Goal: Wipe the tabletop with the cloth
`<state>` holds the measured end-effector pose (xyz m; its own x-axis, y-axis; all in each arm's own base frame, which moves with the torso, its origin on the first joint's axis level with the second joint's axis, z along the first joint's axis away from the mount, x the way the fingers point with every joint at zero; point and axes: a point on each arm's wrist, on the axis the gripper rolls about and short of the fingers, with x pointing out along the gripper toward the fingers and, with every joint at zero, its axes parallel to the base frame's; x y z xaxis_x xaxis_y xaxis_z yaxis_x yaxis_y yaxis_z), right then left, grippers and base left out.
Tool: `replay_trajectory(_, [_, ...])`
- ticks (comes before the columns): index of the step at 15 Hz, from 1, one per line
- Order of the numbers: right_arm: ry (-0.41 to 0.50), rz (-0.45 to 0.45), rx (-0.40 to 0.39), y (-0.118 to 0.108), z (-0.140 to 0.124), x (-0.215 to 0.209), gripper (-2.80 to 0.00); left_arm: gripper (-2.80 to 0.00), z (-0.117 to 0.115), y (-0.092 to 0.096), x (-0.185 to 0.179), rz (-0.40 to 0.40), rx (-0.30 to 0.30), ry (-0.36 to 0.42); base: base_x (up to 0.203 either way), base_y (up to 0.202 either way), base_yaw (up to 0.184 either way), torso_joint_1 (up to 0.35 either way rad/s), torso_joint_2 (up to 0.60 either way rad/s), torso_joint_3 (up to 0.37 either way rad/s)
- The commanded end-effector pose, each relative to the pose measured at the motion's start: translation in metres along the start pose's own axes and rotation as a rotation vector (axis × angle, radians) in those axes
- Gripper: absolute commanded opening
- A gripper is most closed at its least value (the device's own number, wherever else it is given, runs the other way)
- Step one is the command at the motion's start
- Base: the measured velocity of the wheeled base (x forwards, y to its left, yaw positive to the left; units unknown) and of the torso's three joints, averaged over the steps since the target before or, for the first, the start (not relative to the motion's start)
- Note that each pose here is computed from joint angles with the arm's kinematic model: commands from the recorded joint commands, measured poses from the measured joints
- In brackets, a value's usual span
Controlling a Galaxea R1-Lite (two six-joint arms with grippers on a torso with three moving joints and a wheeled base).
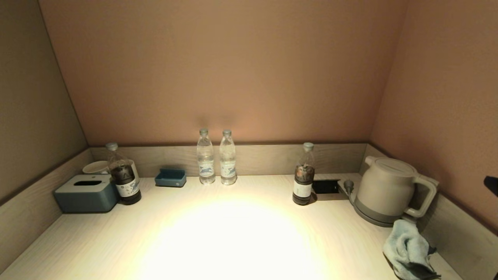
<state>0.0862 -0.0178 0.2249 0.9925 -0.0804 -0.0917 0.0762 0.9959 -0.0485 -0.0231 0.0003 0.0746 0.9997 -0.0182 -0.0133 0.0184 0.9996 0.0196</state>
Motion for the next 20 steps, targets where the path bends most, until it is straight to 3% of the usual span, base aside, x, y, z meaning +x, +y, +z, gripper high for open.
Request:
replay_trajectory(1, [-0.031,-0.002,0.003,0.002,-0.001,-0.01,-2.8,-2.8,0.0,0.0,0.0,0.0,-0.001,0.001,0.0,0.0,0.0,0.0,0.0,0.0])
replay_trajectory(6, [-0.049,-0.006,0.095,0.004,-0.011,-0.023,-2.8,-2.8,0.0,0.0,0.0,0.0,-0.001,0.001,0.0,0.0,0.0,0.0,0.0,0.0])
replay_trajectory(9, [-0.147,0.009,0.081,0.009,-0.009,-0.051,-2.8,-2.8,0.0,0.0,0.0,0.0,0.0,0.001,0.0,0.0,0.0,0.0,0.0,0.0])
replay_trajectory(14, [-0.291,0.127,0.05,0.019,-0.007,-0.117,-2.8,-2.8,0.0,0.0,0.0,0.0,-0.001,0.001,0.0,0.0,0.0,0.0,0.0,0.0])
replay_trajectory(20, [-0.304,0.168,0.055,0.017,-0.008,-0.133,-2.8,-2.8,0.0,0.0,0.0,0.001,-0.001,0.001,0.0,0.0,0.0,0.0,0.0,0.0])
